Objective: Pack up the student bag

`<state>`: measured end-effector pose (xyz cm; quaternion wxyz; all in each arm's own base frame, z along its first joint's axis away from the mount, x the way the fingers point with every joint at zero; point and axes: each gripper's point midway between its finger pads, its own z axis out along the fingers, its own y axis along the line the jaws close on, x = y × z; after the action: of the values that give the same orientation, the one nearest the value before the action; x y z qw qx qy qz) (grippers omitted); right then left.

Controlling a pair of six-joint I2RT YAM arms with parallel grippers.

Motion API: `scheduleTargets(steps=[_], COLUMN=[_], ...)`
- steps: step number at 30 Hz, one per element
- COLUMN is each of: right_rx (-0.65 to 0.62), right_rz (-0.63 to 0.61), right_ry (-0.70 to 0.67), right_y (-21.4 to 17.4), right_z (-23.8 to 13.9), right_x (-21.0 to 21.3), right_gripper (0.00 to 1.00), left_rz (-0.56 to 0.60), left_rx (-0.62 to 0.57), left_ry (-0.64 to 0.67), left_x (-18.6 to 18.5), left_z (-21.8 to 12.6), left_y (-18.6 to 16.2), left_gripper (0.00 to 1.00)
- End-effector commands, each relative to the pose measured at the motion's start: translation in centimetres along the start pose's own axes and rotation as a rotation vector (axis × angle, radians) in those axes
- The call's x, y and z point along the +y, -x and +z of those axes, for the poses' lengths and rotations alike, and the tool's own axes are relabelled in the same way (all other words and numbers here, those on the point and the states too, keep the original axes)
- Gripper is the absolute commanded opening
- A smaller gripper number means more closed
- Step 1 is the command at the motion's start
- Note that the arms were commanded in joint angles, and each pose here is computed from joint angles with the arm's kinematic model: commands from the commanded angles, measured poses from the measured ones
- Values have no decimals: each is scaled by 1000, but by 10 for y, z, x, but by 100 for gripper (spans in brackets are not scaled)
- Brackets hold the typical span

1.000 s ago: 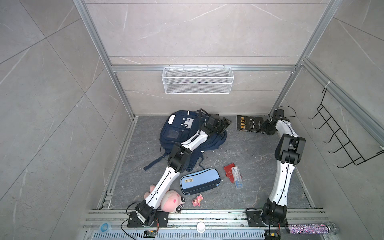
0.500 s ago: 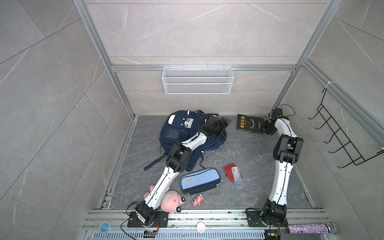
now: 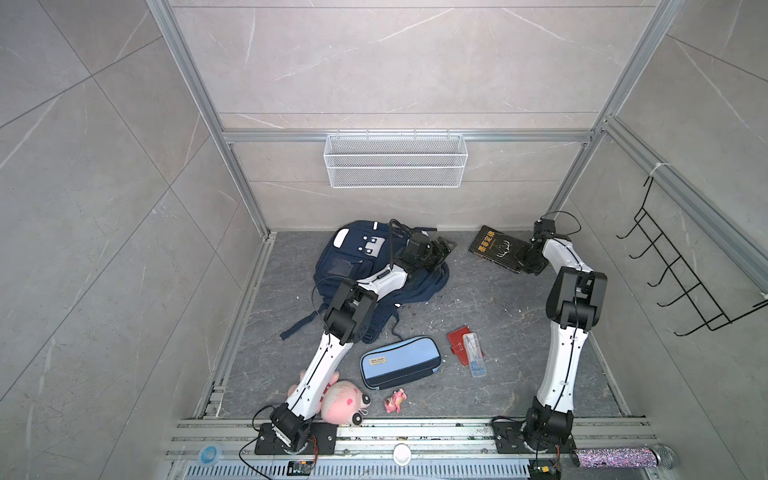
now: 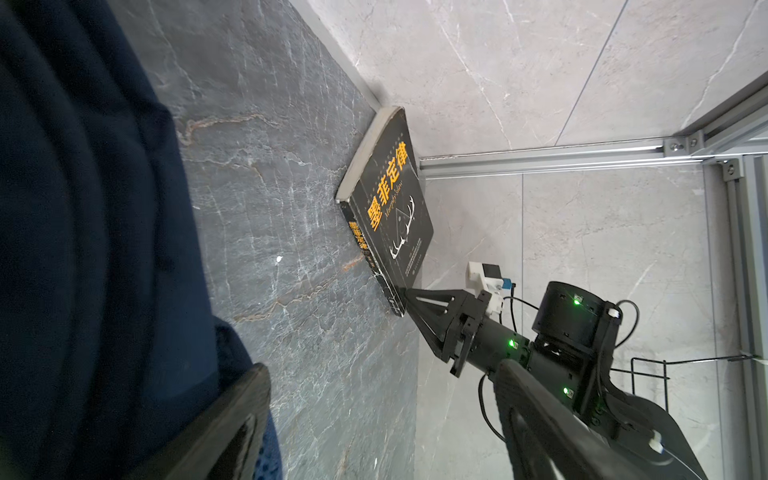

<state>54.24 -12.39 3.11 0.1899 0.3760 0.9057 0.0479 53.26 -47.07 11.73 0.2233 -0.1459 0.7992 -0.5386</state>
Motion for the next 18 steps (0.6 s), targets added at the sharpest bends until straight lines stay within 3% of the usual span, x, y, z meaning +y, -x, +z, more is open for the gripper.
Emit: scheduleTargets(steps=[1,7,18], right_rx=[84,163,283], right_rz=[21,51,-29], right_ry=[-23,18,26], right_y=[-36,-89,-170], right_z=[0,2,-15], right_x=[-7,4,14], right_gripper=[21,21,23], left_rz=[61,76,148], left_rx=[5,20,55], left_ry=[-18,-27,36], left_x=[-32,-40,-38], left_z=[-22,-27,-37], left_y=[8,6,-1], left_gripper=[88,88,88])
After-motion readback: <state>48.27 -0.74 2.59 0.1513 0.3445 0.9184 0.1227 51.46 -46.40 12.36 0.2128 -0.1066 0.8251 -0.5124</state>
